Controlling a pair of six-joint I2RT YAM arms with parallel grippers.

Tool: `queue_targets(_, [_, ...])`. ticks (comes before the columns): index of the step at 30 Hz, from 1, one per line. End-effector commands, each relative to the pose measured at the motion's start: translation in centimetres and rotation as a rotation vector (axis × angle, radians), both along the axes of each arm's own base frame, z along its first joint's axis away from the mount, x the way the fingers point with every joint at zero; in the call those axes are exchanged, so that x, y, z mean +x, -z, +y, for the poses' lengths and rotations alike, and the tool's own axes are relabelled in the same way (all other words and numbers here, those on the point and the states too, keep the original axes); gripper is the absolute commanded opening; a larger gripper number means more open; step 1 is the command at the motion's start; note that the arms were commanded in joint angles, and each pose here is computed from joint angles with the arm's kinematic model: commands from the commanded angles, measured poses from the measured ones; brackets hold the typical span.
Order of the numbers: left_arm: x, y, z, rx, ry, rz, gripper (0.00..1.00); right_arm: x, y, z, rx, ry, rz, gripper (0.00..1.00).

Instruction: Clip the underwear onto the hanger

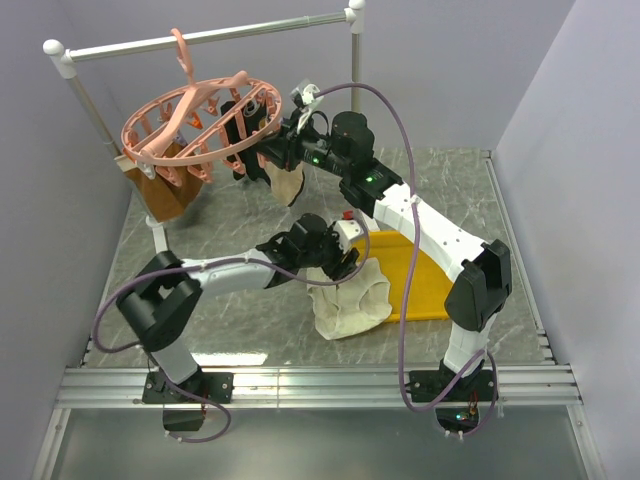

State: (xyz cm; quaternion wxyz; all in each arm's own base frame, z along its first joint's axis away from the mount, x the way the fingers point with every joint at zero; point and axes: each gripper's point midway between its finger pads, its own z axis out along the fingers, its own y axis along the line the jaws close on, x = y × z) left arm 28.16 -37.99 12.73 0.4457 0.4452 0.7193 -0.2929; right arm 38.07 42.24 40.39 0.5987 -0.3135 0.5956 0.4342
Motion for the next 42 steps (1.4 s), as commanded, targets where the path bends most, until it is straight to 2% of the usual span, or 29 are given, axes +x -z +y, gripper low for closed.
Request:
queue_targets(1, [1.3,-0.9,-2.0,-0.046,0.031,-0.035,0.58,0.1,-4.1,-0.7,0.070,0.015,-0.084,0.00])
queue_targets(10, [2.4,4.3,-3.5,0.060,0.056,0.063,0.59,0.1,-4.1,-0.8,0.069,0.012,-0.084,0.00])
queue_targets(21, [2.7,8.5,-2.2,0.210,-0.005,0.154,0.59,0.3,-3.9,-1.1,0.069,0.018,-0.082,0.00])
queue_targets(29, [2.5,9.7,-1.6,0.273,-0.025,0.158,0.58,0.5,-3.8,-1.1,0.070,0.018,-0.078,0.00])
queue_targets(35, [2.0,9.9,-1.7,0.249,-0.037,0.216,0.57,0.6,-3.7,-1.2,0.067,0.019,-0.078,0.00])
queue_targets(39, [2.9,9.2,-1.3,0.224,-0.076,0.265,0.54,0.6,-3.6,-1.3,0.066,0.019,-0.079,0.00])
queue_targets(42, [3.4,8.9,-1.1,0.239,-0.089,0.252,0.54,0.6,-3.6,-1.3,0.067,0.017,-0.076,0.00])
